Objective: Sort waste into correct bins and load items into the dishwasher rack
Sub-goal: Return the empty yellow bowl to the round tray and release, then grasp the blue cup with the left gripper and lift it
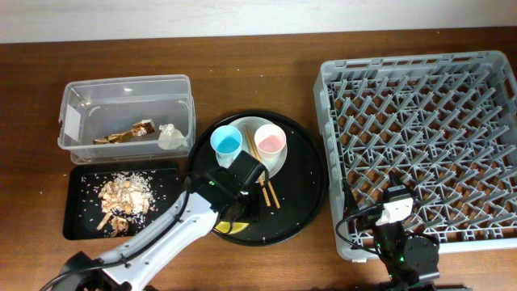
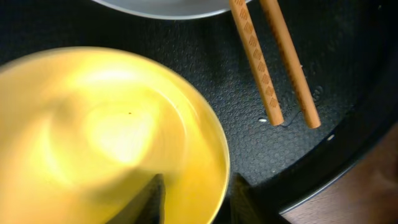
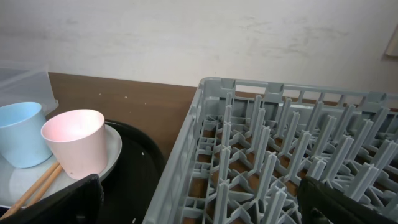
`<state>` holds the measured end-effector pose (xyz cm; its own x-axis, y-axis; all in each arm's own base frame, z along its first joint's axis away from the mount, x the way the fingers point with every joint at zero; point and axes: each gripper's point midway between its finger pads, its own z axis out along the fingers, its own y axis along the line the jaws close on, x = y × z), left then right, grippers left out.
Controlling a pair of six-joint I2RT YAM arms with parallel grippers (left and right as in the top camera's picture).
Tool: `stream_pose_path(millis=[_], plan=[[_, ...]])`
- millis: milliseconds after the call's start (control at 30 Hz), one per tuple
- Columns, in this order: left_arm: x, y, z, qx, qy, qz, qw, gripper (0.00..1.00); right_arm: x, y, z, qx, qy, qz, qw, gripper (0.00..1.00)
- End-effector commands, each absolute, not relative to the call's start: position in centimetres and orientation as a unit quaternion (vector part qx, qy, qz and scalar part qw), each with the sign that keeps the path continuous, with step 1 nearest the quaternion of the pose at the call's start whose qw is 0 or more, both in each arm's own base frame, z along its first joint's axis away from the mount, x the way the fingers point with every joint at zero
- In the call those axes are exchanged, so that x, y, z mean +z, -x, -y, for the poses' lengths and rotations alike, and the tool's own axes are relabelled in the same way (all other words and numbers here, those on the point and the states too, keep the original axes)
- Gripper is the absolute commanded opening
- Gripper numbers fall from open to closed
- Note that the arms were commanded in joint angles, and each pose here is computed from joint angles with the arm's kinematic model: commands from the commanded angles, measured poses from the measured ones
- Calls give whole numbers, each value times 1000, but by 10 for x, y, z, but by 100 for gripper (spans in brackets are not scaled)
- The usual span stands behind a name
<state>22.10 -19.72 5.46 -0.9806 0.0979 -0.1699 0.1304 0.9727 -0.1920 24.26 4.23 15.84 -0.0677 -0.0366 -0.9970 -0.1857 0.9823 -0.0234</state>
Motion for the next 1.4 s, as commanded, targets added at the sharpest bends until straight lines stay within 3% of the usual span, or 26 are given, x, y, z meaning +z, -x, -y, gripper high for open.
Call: stream_pose_path(millis=[0, 167, 367, 433, 467, 1367], plan=[[51, -221, 193, -91, -56, -991, 80, 48, 156, -242, -42, 54, 76, -731, 676, 98], [81, -234, 195, -92, -55, -988, 113, 49, 156, -242, -42, 54, 76, -731, 676, 99], [135, -268, 172, -39, -30, -977, 209, 49, 156, -242, -42, 54, 76, -731, 676, 98], [138, -275, 167, -40, -17, -975, 216, 50, 156, -242, -42, 54, 76, -731, 676, 98], [138, -279, 161, -35, -8, -975, 219, 56, 156, -242, -42, 54, 76, -731, 676, 98], [170, -354, 124, -63, 119, -932, 335, 56, 156, -242, -42, 54, 76, -731, 676, 98]])
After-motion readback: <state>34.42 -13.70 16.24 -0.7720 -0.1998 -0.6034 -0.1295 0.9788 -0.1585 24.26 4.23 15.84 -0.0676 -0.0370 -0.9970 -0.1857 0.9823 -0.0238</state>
